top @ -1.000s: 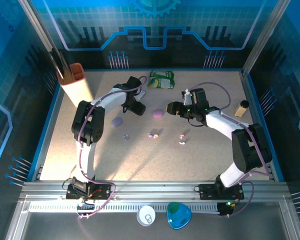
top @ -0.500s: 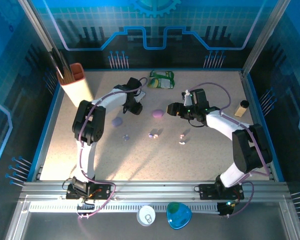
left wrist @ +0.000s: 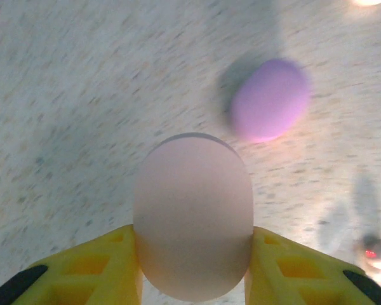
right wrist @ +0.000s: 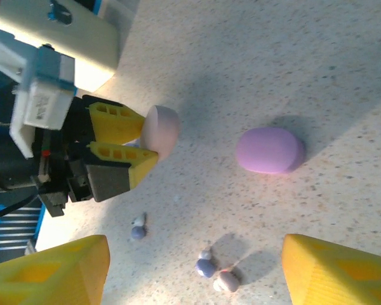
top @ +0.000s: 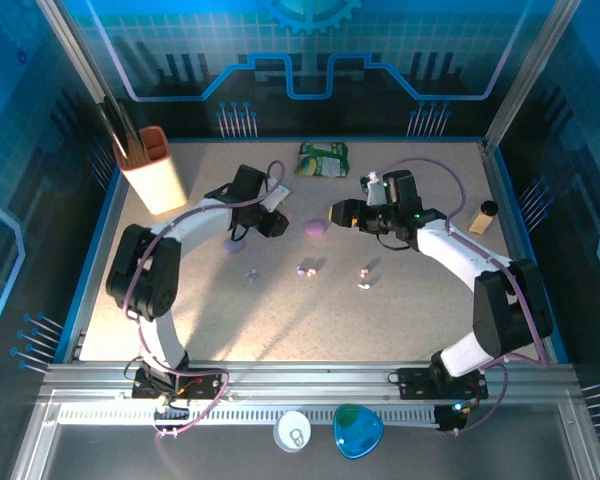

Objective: Insert wireless bluetooth earbuds into charging case

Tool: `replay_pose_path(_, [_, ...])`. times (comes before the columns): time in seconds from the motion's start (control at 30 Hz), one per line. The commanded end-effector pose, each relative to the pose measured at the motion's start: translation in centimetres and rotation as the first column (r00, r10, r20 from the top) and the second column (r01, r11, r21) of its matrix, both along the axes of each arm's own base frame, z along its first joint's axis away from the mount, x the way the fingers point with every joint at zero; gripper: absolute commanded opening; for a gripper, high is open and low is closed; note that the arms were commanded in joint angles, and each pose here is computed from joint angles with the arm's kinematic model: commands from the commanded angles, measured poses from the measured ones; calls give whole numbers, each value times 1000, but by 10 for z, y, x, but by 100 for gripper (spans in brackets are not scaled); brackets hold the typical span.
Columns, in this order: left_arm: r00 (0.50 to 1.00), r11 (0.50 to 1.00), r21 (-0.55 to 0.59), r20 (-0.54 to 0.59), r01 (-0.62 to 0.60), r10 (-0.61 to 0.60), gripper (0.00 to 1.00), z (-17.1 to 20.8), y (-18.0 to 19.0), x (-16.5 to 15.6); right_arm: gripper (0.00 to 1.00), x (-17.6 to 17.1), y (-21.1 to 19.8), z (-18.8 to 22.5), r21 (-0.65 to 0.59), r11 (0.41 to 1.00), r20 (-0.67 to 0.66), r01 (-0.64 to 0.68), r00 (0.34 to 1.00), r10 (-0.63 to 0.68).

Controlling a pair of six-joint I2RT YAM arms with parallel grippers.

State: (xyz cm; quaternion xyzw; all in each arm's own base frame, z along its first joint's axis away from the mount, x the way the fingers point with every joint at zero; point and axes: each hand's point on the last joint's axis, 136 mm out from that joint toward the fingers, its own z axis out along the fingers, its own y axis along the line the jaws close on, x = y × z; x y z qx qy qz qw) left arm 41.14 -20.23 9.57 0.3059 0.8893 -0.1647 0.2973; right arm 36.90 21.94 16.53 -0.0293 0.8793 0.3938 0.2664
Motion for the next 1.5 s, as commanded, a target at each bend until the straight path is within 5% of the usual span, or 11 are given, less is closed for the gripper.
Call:
replay_pose_path(0.0, [951, 953, -171, 226, 250, -209, 39, 43, -39, -12, 72, -11, 19, 25, 77, 994, 14, -81, 997, 80])
replay_pose_path(0.4, [836, 880, -165, 427, 446, -344, 39, 61, -79, -47, 69, -21, 50, 21, 164, 966, -39, -200, 977, 209])
replay_pose_path(0.73, [818, 867, -167, 453, 469, -355, 40, 69, -86, -53, 64, -17, 45, 1, 119, 979, -83, -167, 981, 177])
replay_pose_path(1.07, [803, 853, -167, 463, 495, -376, 41, 69, -88, -62, 41, -16, 48, 0, 155, 975, -83, -159, 981, 173])
replay_pose_path(1.37, [805, 855, -182, 476, 485, -355, 41, 75, -90, -59, 38, -21, 49, -4, 169, 972, -105, -165, 977, 184])
replay_pose_path(1.47, [806, 855, -185, 475, 485, -354, 42, 75, -90, -59, 30, -22, 48, -4, 169, 972, -105, -162, 978, 182])
